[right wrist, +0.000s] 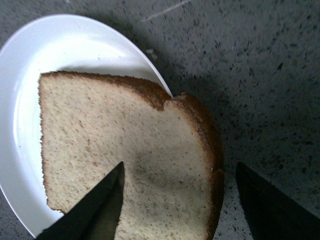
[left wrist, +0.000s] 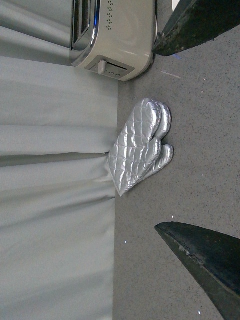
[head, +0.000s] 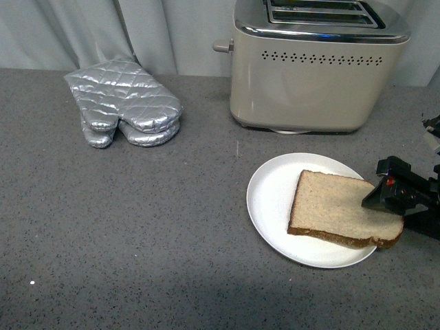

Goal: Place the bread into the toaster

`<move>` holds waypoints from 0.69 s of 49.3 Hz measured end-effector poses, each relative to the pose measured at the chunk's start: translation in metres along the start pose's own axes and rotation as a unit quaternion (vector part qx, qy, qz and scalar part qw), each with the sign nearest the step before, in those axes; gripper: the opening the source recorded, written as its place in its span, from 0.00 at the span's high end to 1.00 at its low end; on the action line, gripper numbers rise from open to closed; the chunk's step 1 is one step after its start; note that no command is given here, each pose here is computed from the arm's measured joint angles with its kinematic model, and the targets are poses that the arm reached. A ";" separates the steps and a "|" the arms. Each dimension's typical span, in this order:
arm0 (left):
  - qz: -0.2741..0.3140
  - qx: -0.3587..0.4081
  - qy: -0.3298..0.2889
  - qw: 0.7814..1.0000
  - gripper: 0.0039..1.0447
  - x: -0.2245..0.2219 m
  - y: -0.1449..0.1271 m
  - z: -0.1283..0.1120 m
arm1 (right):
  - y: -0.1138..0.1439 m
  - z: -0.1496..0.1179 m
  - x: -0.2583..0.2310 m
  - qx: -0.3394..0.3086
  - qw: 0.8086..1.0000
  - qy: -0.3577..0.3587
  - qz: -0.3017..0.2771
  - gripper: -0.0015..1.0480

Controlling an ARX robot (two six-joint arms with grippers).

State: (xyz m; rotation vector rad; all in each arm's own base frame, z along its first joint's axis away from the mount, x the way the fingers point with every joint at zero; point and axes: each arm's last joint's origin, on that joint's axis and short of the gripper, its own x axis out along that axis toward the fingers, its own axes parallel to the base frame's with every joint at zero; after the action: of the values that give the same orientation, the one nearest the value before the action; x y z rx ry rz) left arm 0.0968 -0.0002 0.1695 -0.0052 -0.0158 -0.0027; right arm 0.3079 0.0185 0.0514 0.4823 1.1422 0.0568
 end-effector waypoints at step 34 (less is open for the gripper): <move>0.000 0.000 0.000 1.000 0.06 0.000 0.000 0.000 | 0.028 0.008 -0.063 0.075 0.994 -0.016 0.079 0.99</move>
State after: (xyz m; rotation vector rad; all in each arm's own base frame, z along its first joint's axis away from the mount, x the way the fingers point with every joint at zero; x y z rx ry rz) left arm 0.0968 -0.0002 0.1695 -0.0052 -0.0158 -0.0027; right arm 0.2939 0.0226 0.1194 0.7055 1.0790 0.1000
